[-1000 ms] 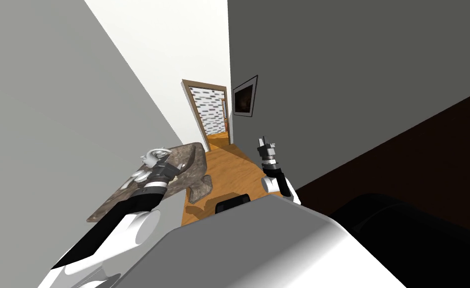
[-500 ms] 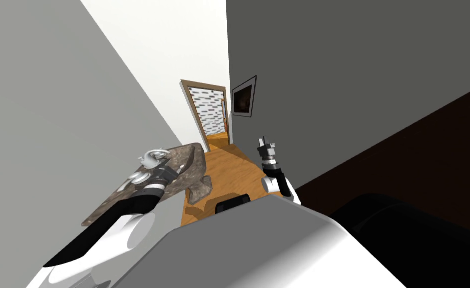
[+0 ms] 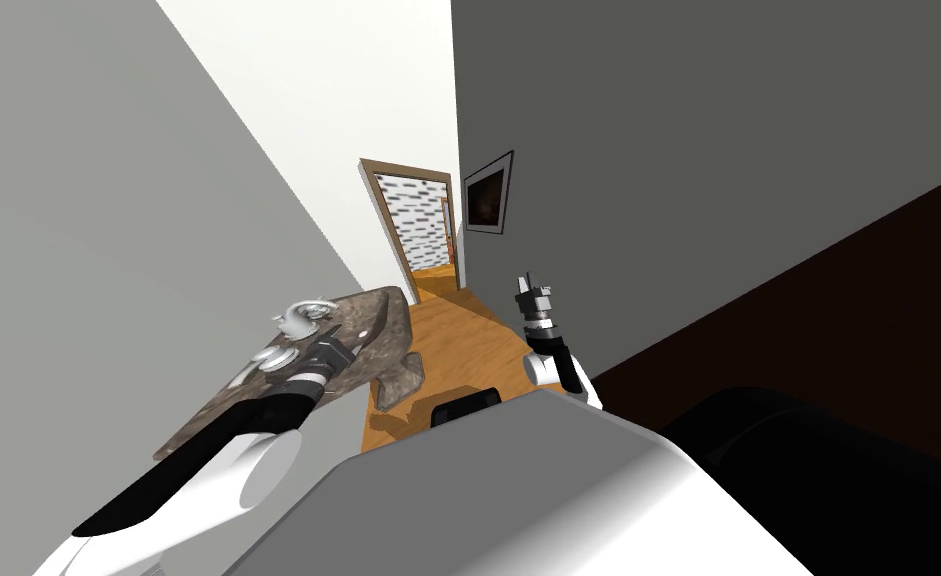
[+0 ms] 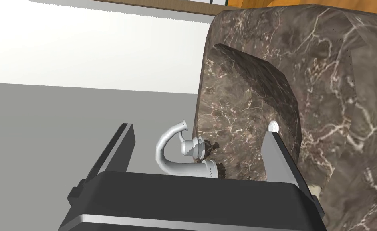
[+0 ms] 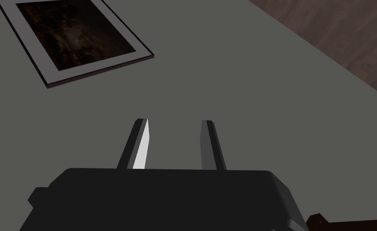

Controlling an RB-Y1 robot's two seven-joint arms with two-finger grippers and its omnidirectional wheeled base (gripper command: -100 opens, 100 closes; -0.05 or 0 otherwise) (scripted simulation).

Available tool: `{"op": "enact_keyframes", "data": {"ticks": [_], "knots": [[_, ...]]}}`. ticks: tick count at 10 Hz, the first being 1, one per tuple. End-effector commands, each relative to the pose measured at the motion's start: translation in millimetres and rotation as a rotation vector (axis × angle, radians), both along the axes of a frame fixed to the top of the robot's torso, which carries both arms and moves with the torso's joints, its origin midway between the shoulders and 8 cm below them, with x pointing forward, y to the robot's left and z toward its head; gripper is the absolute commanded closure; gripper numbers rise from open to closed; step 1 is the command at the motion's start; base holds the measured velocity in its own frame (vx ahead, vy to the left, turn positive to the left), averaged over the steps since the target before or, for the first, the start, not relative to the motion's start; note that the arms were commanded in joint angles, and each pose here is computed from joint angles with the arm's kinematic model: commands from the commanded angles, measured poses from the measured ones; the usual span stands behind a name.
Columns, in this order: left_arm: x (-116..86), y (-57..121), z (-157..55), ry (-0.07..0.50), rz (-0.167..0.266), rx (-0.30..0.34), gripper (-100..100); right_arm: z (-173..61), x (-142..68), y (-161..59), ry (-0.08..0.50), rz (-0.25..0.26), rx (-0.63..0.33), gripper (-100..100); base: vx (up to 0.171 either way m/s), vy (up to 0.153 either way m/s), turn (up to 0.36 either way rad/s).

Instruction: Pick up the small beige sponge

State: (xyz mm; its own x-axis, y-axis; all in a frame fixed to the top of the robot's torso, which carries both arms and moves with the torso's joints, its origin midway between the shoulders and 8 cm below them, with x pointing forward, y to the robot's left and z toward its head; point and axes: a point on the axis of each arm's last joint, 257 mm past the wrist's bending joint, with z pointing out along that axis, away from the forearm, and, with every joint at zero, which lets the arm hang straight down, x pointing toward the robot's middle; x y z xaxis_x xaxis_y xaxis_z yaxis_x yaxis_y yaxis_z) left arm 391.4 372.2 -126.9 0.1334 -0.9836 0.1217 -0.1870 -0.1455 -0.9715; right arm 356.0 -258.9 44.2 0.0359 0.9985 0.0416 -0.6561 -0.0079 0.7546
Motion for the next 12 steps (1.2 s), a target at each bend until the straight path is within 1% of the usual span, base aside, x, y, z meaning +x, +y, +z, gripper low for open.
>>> {"op": "enact_keyframes", "data": {"ticks": [1,2,3,4,5,6,7,8,9,10,11,12], "knots": [[-3,4.7,-11,0.048,0.01,-0.006,-100,0,0,0,0.0,0.0,0.0,0,0.018,0.01,0.008],[-8,12.1,-17,0.081,0.022,-0.011,-100,0,0,0,0.0,0.0,0.0,0,0.027,0.009,-0.008],[-11,12.8,-25,0.112,0.026,-0.013,-100,0,0,0,0.0,0.0,0.0,0,0.035,0.008,-0.018],[-11,12.9,-26,0.117,0.026,-0.014,-100,0,0,0,0.0,0.0,0.0,0,0.023,0.014,0.014],[-18,20.4,-35,0.161,0.04,-0.019,-100,0,0,0,0.0,0.0,0.0,0,0.038,0.015,-0.002],[-20,20.9,-40,0.182,0.043,-0.021,-100,0,0,0,0.0,0.0,0.0,0,0.032,0.013,0.0],[-27,27.8,-45,0.214,0.055,-0.024,-100,0,0,0,0.0,0.0,0.0,0,0.041,0.019,0.007],[-30,28.4,-52,0.242,0.059,-0.026,-100,0,0,0,0.0,0.0,0.0,0,0.053,0.017,-0.01],[-38,34.9,-57,0.276,0.072,-0.029,-100,0,0,0,0.0,0.0,0.0,0,0.063,0.025,0.002],[-42,35.4,-64,0.304,0.076,-0.032,-100,0,0,0,0.0,0.0,0.0,0,0.048,0.029,0.032],[-42,35.6,-65,0.311,0.077,-0.032,-100,0,0,0,0.0,0.0,0.0,0,0.019,0.008,0.003],[-52,41.7,-73,0.357,0.091,-0.036,-100,0,0,0,0.0,0.0,0.0,0,0.035,0.011,-0.005]]}}
